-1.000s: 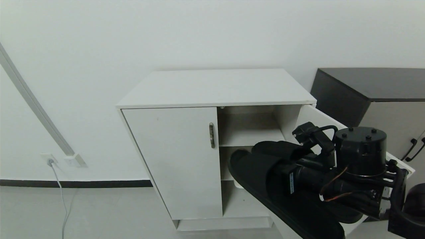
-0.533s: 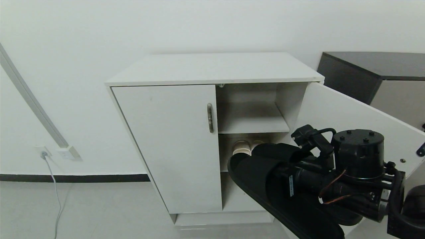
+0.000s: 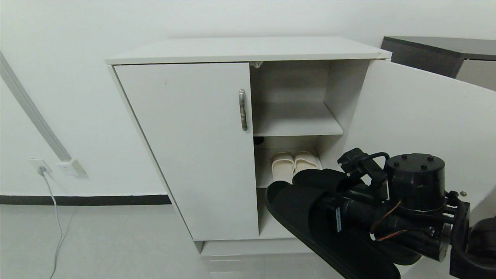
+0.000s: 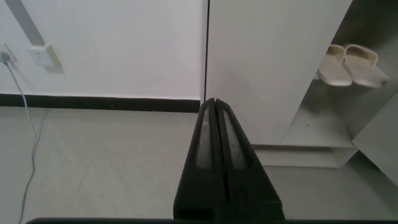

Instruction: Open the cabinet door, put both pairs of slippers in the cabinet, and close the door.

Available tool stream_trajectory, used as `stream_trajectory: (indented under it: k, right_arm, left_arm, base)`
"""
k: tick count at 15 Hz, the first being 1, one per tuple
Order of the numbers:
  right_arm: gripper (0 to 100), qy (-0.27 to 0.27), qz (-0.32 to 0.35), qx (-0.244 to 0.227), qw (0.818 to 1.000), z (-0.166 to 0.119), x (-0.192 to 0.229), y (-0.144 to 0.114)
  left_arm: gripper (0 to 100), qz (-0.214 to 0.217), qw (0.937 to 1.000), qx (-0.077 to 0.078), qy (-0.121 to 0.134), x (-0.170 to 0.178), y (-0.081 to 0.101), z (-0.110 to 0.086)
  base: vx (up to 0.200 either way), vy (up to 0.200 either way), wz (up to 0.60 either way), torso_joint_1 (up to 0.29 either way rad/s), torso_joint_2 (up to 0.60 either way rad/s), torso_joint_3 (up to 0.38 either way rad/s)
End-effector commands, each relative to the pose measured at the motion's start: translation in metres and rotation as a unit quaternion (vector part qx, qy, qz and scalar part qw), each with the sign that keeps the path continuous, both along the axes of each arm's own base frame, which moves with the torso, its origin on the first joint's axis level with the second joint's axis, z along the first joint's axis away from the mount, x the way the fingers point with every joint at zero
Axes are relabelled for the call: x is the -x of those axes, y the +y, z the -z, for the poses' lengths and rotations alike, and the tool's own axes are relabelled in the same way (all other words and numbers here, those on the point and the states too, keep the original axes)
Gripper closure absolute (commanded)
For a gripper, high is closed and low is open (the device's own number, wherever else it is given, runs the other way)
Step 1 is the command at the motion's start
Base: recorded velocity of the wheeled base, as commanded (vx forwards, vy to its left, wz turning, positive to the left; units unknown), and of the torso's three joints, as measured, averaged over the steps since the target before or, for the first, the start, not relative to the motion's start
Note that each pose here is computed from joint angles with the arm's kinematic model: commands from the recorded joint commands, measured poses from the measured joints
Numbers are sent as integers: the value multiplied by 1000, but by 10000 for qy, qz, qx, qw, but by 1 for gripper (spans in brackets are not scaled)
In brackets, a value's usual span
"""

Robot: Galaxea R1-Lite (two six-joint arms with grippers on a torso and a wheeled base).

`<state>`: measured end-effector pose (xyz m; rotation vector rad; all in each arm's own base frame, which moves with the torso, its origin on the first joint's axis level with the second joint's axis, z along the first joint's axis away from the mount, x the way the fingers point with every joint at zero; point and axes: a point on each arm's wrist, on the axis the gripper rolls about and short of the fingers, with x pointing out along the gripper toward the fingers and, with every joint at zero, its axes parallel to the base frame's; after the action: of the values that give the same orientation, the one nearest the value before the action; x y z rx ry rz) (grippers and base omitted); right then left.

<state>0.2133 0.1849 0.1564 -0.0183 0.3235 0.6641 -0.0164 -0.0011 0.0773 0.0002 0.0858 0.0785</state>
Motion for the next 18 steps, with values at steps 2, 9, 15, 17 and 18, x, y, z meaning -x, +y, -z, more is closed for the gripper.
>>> stream_trajectory:
  k: [2,9,15,17,18]
  right_arm:
    - [100,-34,-29,52,10000,1,0,1]
    - [100,-239,238,132,9993,1,0,7]
    - [100,-636,1551,344,9853,-4,-14,39]
    - [100,-634,1716,445,9821,-5,-15,35]
    - [100,-597,1747,507,9815,-4,-15,33]
  left_arm:
    - [100,-5,10000,1,1,0,0,0]
    - [100,-5,10000,1,8,0,0,0]
    - [100,-5,10000,1,1,0,0,0]
    - [100,-5,10000,1,1,0,0,0]
    - [100,-5,10000,1,1,0,0,0]
  base:
    - [0,0,0,-2,395,386]
    - [0,0,0,0,55,49]
    - [0,0,0,0,0,0]
    - [0,0,0,0,0,0]
    - [0,0,0,0,0,0]
